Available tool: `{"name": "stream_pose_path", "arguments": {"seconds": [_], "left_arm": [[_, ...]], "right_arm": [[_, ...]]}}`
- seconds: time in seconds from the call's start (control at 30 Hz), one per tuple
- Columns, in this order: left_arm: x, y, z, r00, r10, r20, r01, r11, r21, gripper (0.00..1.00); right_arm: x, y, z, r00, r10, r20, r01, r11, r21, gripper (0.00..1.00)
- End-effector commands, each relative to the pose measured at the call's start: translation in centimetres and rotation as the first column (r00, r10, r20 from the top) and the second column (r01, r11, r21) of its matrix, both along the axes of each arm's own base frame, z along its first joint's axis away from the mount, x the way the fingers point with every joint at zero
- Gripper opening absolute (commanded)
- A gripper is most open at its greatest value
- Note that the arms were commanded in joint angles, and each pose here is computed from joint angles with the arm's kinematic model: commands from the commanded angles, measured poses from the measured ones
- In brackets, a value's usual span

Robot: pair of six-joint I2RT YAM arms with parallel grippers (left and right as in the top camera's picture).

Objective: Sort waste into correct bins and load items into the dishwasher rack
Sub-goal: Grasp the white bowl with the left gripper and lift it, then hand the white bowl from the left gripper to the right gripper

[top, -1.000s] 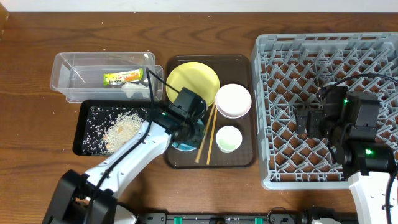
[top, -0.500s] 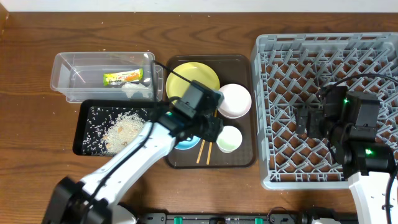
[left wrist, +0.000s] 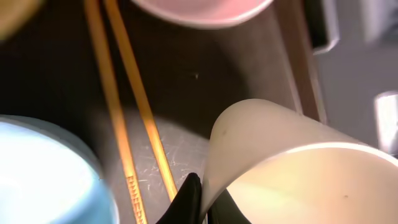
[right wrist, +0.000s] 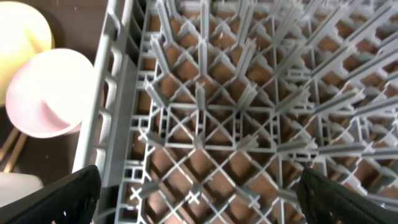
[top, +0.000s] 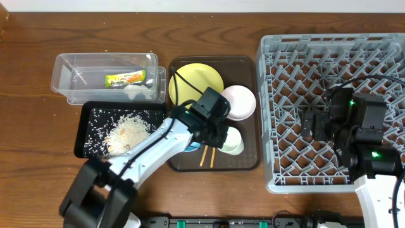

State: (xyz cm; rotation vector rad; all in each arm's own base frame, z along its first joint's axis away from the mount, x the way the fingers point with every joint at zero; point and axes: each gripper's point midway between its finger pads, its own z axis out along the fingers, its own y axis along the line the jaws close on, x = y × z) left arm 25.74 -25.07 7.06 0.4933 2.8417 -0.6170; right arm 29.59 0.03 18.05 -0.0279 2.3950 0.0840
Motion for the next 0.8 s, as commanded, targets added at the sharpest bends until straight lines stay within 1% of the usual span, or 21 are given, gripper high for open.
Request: {"name": "stream_pose_path", "arguments": {"seconds": [0.0,0.07,0.13,0.17,0.23,0.27,0.33,0.4,0.47,0.53,0.67,0.77], "left_arm": [[2.0,0.5,5.3,0.994,0.08,0.073,-0.069,0.987,-0.146,0.06],[3.5,1.3,7.4,0.985,0.147,0.088,-0.124,0.965,-0.233,0.06],[5.6,2.3,9.4,0.967,0.246,0.071,-0.209,0.919,-0.334,0.06],[6.6,2.7,10.3,0.957,0.286,0.045,-0.246,0.885,-0.396,0.06],[8.1,3.0,12.0,0.952,0.307,-0.01,-0.268,0.815,-0.514,0.06],[8.5,2.8,12.8,0.956,0.292,-0.036,-0.26,0.782,-0.566,0.06],[8.8,2.2,14.4,0.973,0.215,-0.081,-0.213,0.71,-0.671,0.06],[8.3,1.3,15.6,0.987,0.109,-0.114,-0.157,0.645,-0.748,0.06],[7.5,0.5,16.4,0.99,0.01,-0.138,-0.117,0.596,-0.794,0.06],[6.8,-0.1,16.7,0.986,-0.057,-0.16,-0.099,0.57,-0.816,0.06],[5.9,-0.7,16.7,0.979,-0.102,-0.177,-0.09,0.563,-0.822,0.06],[5.1,-1.3,17.0,0.972,-0.141,-0.186,-0.078,0.555,-0.828,0.06]], "right_arm": [[0.9,-0.4,1.7,0.998,-0.02,0.066,0.02,1.0,0.001,0.99],[1.7,0.0,2.5,0.994,-0.004,0.111,0.003,1.0,0.014,0.99],[2.2,1.3,3.4,0.987,0.052,0.154,-0.062,0.996,0.061,0.99],[2.3,2.5,3.8,0.979,0.107,0.176,-0.125,0.987,0.096,0.99],[2.0,5.6,4.6,0.941,0.256,0.219,-0.296,0.94,0.171,0.99],[1.6,7.0,4.9,0.916,0.323,0.238,-0.373,0.905,0.206,0.99],[0.7,9.7,5.2,0.853,0.445,0.273,-0.512,0.814,0.274,0.98],[0.0,11.5,5.2,0.802,0.522,0.292,-0.596,0.74,0.313,0.98],[-0.3,12.8,4.9,0.76,0.575,0.302,-0.65,0.686,0.327,0.99],[-0.3,14.0,4.8,0.721,0.614,0.321,-0.693,0.635,0.34,0.99],[-0.6,17.0,6.2,0.57,0.694,0.44,-0.821,0.468,0.326,0.99],[-0.4,18.3,7.0,0.486,0.714,0.504,-0.874,0.397,0.281,0.99]]}}
